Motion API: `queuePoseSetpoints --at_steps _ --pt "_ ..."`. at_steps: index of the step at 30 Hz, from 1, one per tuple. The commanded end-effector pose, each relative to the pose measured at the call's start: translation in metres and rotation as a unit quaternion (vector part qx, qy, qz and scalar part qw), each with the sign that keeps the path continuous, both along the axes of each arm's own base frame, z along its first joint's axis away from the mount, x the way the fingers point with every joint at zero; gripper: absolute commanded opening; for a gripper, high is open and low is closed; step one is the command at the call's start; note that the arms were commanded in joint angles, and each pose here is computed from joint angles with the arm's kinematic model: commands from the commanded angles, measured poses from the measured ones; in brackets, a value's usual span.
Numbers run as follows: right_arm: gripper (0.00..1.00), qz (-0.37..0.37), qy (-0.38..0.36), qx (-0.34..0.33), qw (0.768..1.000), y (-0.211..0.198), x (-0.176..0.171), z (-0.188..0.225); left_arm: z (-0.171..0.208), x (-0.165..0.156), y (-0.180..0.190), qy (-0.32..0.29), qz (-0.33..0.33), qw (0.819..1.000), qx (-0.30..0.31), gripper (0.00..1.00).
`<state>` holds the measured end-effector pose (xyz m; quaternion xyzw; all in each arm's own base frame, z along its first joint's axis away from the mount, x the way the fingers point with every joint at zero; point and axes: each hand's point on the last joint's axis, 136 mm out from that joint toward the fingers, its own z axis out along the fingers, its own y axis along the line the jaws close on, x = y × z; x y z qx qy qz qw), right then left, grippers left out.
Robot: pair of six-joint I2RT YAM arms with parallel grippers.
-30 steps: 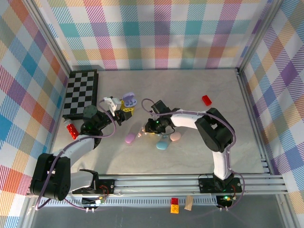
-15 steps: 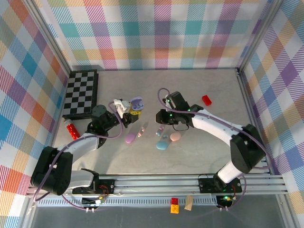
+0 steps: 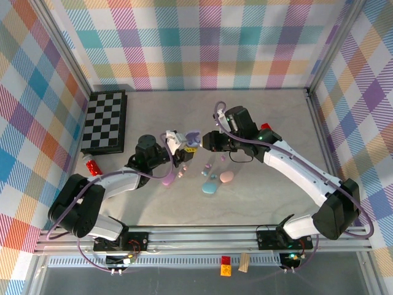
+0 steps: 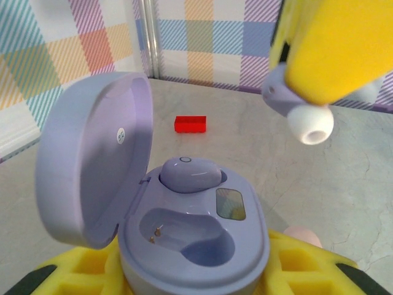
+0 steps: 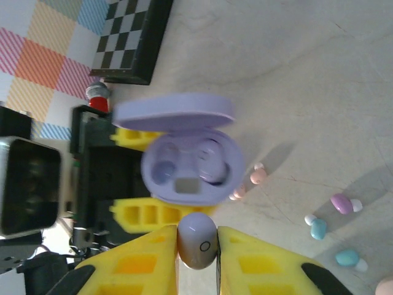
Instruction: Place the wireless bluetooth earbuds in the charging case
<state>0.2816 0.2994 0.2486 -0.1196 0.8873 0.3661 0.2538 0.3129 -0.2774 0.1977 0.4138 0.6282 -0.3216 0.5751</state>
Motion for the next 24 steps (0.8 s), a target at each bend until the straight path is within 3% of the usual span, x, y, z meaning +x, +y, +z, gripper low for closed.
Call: queuePoseSetpoints --at_steps 1,24 --pt "0.19 0.026 -0.005 0.003 1.000 0.005 -0.005 0.010 0.014 0.001 -0.015 -0.039 -0.008 0.999 0.000 0.36" --pt "0.19 0.018 0.020 -0.040 0.999 0.003 0.003 -0.027 0.010 -0.011 -0.037 -0.044 -0.039 0.998 0.019 0.36"
